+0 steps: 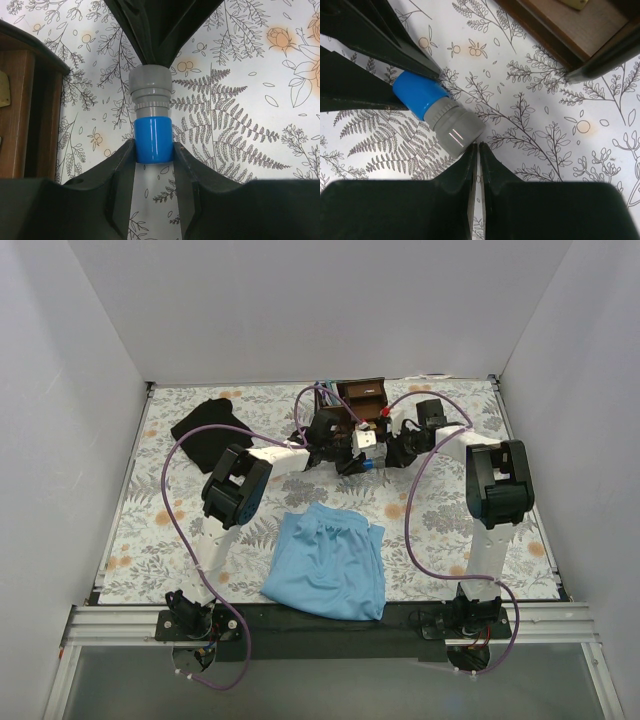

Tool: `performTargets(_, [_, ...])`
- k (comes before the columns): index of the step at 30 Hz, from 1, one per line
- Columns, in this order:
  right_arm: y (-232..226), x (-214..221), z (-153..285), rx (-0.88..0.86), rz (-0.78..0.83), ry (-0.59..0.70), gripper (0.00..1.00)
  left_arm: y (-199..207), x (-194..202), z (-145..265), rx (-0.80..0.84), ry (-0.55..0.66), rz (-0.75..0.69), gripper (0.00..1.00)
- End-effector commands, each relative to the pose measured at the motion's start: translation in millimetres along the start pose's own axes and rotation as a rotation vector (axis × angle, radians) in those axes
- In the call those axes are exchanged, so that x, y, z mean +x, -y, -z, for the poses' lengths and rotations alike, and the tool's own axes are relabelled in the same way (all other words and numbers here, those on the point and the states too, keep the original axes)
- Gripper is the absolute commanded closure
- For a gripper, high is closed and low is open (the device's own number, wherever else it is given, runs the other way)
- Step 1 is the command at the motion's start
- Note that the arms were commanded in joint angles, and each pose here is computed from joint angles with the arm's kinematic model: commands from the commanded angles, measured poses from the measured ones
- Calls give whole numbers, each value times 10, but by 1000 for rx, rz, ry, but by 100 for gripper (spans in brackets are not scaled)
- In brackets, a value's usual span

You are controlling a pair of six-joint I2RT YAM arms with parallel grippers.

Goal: Sort the stationery into containers
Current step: Close the stationery at the center of the board.

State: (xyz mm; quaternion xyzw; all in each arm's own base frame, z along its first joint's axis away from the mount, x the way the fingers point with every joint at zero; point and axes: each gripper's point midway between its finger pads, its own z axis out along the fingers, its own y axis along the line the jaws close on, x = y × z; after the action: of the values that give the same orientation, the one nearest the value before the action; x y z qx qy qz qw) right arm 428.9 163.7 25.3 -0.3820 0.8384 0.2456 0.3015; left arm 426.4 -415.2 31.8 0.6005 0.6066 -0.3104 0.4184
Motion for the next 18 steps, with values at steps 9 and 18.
performTargets(9, [-304, -323, -224, -93, 105, 21, 85, 119, -13, -156, 63, 36, -31, 99])
performTargets(18, [-889, -361, -267, -223, 44, 36, 85, -11, -154, -202, 19, 83, 4, 100])
